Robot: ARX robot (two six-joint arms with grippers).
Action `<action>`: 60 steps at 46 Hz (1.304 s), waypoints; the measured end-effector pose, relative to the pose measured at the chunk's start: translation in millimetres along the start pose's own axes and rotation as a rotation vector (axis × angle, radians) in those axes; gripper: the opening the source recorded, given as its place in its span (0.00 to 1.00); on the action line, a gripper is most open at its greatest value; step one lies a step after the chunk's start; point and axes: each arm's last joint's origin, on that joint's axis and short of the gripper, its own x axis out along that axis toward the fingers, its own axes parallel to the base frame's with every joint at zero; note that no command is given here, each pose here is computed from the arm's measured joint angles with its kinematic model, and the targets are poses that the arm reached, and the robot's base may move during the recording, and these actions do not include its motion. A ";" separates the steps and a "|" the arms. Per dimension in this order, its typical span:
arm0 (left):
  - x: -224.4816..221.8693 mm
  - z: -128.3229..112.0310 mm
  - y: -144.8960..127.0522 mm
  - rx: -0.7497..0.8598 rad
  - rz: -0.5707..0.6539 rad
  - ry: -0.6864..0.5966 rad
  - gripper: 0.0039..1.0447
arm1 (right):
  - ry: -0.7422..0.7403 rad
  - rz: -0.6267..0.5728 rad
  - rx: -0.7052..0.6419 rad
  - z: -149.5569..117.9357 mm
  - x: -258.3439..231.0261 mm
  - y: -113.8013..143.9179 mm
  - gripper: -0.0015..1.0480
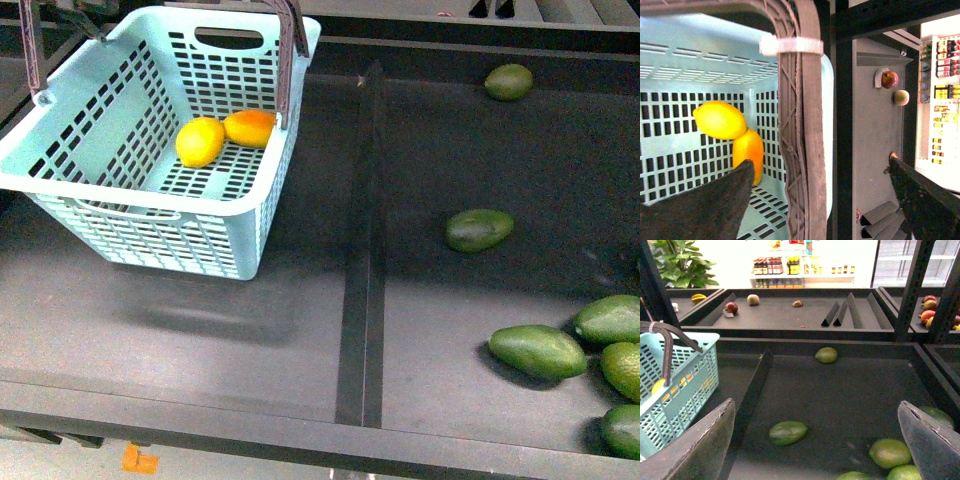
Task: Pick lemon and mango into basket
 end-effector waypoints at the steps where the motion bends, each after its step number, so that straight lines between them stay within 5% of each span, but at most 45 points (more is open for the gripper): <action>1: -6.1 2.5 -0.1 0.008 -0.001 0.000 0.85 | 0.000 0.000 0.000 0.0 0.0 0.0 0.92; 4: -26.1 9.2 1.5 0.036 -0.004 -0.010 0.95 | 0.000 0.000 0.000 0.0 0.0 0.0 0.92; 7: -37.7 11.1 -0.9 0.044 -0.018 -0.008 0.93 | 0.000 0.000 0.000 0.0 0.0 0.0 0.92; 10: -44.1 15.8 9.7 0.308 -0.347 0.110 0.79 | 0.000 0.000 0.000 0.0 0.0 0.0 0.92; 14: -62.9 32.2 49.3 0.789 -0.604 -0.067 0.61 | 0.000 -0.001 0.000 0.0 0.0 0.0 0.92; 18: -94.7 60.4 85.7 1.140 -0.666 -0.284 0.37 | 0.000 0.000 0.000 0.0 0.0 0.0 0.92; 25: -126.1 79.8 137.9 1.280 -0.643 -0.308 0.03 | 0.000 -0.001 0.000 0.0 0.0 0.0 0.92; 50: -186.8 113.8 226.9 1.307 -0.626 -0.308 0.03 | 0.000 0.000 0.000 0.0 0.0 0.0 0.92; 60: -206.8 117.3 239.9 1.307 -0.630 -0.313 0.03 | 0.000 0.000 0.000 0.0 0.0 0.0 0.92</action>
